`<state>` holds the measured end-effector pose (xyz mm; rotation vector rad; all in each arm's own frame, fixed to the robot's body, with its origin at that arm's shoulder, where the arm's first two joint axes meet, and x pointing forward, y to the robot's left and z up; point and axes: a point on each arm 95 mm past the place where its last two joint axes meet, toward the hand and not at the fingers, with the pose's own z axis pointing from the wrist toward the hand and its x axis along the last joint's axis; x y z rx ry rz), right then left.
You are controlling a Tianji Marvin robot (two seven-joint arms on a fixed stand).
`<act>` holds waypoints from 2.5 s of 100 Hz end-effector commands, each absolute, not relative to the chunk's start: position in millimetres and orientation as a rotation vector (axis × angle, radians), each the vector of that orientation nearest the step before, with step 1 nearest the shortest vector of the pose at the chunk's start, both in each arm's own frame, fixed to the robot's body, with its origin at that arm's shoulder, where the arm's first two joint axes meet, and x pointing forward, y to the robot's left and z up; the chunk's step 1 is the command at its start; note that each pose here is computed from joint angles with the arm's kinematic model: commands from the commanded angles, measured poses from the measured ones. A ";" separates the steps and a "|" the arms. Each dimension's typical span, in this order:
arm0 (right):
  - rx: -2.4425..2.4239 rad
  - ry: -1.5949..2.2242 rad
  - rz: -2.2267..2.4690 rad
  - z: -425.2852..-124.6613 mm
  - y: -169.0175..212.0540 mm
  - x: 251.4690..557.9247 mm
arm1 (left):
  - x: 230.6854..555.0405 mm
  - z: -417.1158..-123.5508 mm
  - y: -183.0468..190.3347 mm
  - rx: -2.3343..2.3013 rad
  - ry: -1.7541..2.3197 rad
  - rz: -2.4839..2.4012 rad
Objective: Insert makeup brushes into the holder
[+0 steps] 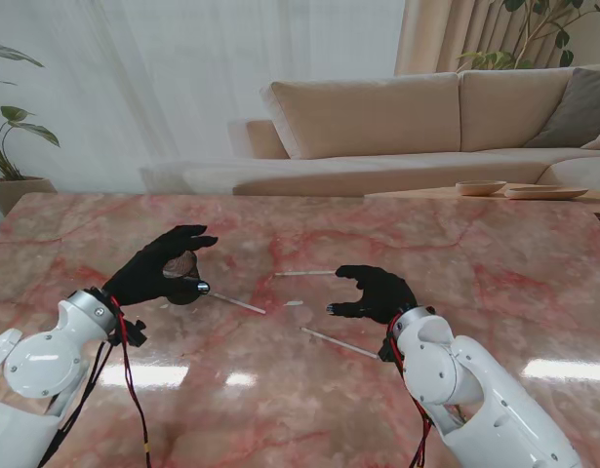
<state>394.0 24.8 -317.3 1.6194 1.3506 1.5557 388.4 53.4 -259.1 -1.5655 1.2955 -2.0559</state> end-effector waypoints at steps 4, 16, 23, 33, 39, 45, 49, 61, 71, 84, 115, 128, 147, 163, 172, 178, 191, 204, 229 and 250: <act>1.582 1.403 1.465 -327.5 22.2 387.2 | 382.2 -268.4 39.4 -1.563 1.360 -2.054; 1.489 1.447 1.352 -333.5 23.5 383.0 | 379.3 -277.9 27.3 -1.580 1.379 -2.066; 1.466 1.466 1.301 -338.8 26.0 380.6 | 378.0 -282.4 22.0 -1.581 1.395 -2.063; 1.461 1.478 1.270 -347.6 31.4 378.0 | 375.1 -286.6 15.0 -1.585 1.400 -2.068; 1.459 1.480 1.256 -352.6 35.0 376.5 | 373.3 -288.8 11.8 -1.591 1.399 -2.065; 1.460 1.481 1.250 -355.3 38.8 374.4 | 372.4 -291.9 9.1 -1.604 1.400 -2.061; 1.468 1.480 1.245 -358.2 42.1 372.6 | 372.4 -294.4 7.5 -1.614 1.402 -2.059; 1.447 1.486 1.223 -367.7 50.4 368.0 | 372.7 -300.8 4.4 -1.636 1.407 -2.051; 1.440 1.489 1.216 -373.5 55.9 365.2 | 372.2 -304.7 1.7 -1.634 1.399 -2.054; 1.420 1.491 1.209 -379.6 61.2 363.1 | 370.7 -307.9 -1.7 -1.633 1.393 -2.059; 1.409 1.484 1.230 -390.6 74.5 358.6 | 370.4 -313.7 -5.2 -1.642 1.396 -2.062; 1.420 1.487 1.233 -392.8 78.2 356.9 | 370.5 -315.4 -5.0 -1.640 1.393 -2.059; 1.434 1.486 1.231 -397.4 83.0 353.6 | 370.9 -316.1 -4.1 -1.634 1.381 -2.062; 1.437 1.458 1.219 -402.6 85.3 351.8 | 370.8 -316.4 -3.7 -1.636 1.371 -2.066; 1.440 1.443 1.209 -406.0 85.7 350.7 | 370.5 -317.0 -3.2 -1.637 1.370 -2.065; 1.444 1.434 1.198 -408.7 86.1 349.6 | 370.3 -317.6 -2.8 -1.642 1.364 -2.065; 1.459 1.424 1.177 -415.7 87.1 346.0 | 369.7 -318.3 -2.2 -1.652 1.353 -2.068; 1.472 1.416 1.158 -421.8 86.8 343.8 | 369.3 -318.3 -2.0 -1.661 1.338 -2.076; 1.476 1.412 1.125 -425.4 84.3 343.5 | 369.5 -318.4 -0.1 -1.665 1.329 -2.076; 1.474 1.426 1.087 -431.7 82.4 342.7 | 369.7 -318.4 0.9 -1.670 1.317 -2.078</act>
